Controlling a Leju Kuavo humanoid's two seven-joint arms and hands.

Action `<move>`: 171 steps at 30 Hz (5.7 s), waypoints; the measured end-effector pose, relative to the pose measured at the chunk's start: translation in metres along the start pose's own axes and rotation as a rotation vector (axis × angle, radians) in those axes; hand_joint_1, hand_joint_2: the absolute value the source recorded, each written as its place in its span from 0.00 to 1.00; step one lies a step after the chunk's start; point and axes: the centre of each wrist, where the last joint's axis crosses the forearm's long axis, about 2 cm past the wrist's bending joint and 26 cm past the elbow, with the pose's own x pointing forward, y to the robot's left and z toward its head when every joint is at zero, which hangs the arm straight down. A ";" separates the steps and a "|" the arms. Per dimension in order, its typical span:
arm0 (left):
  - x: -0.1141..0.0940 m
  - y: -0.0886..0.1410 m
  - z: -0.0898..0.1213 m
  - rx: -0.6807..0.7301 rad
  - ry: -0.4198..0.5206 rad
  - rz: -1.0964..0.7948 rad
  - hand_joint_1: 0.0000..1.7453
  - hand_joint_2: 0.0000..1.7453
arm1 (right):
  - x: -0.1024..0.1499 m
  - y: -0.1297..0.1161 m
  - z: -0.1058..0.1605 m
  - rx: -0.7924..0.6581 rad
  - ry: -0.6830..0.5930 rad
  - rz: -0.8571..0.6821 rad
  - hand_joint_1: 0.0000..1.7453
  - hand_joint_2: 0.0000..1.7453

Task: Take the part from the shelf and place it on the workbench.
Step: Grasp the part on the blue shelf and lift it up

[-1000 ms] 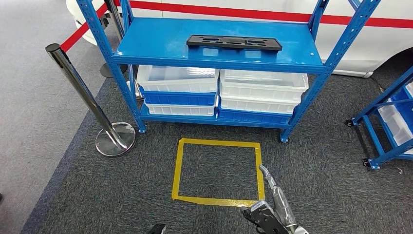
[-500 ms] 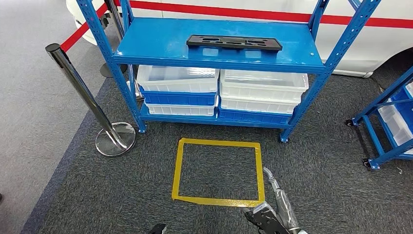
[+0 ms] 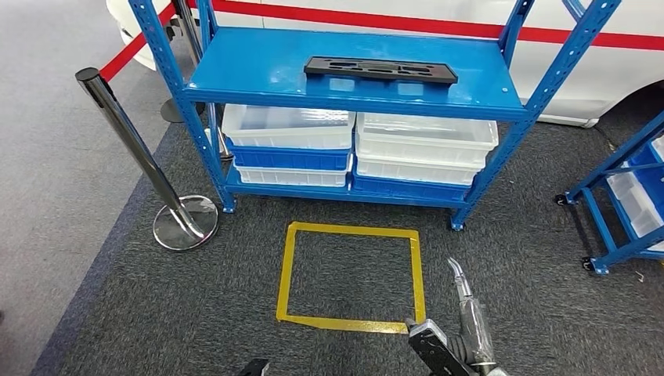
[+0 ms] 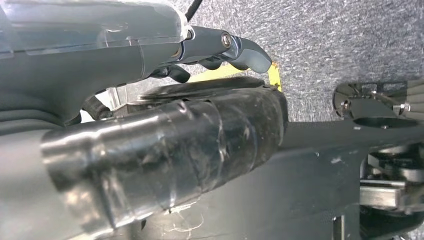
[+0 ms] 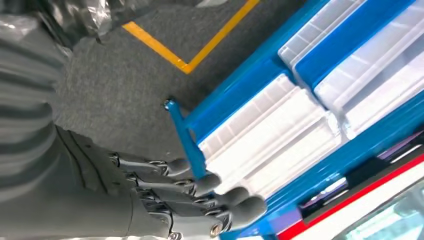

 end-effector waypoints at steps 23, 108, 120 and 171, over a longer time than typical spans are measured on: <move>-0.001 0.000 0.000 -0.006 -0.001 -0.018 0.00 0.00 | 0.007 -0.002 -0.010 0.001 -0.027 0.001 0.00 0.00; 0.002 -0.009 0.004 0.107 -0.018 -0.031 0.00 0.00 | 0.024 -0.007 -0.102 0.027 -0.078 -0.042 0.00 0.00; -0.008 0.012 -0.002 0.426 -0.035 0.068 0.00 0.00 | 0.006 -0.014 -0.039 0.017 -0.017 -0.009 0.00 0.00; -0.003 0.026 -0.006 0.244 -0.025 0.009 0.00 0.00 | 0.001 -0.043 -0.110 0.011 -0.042 0.163 0.00 1.00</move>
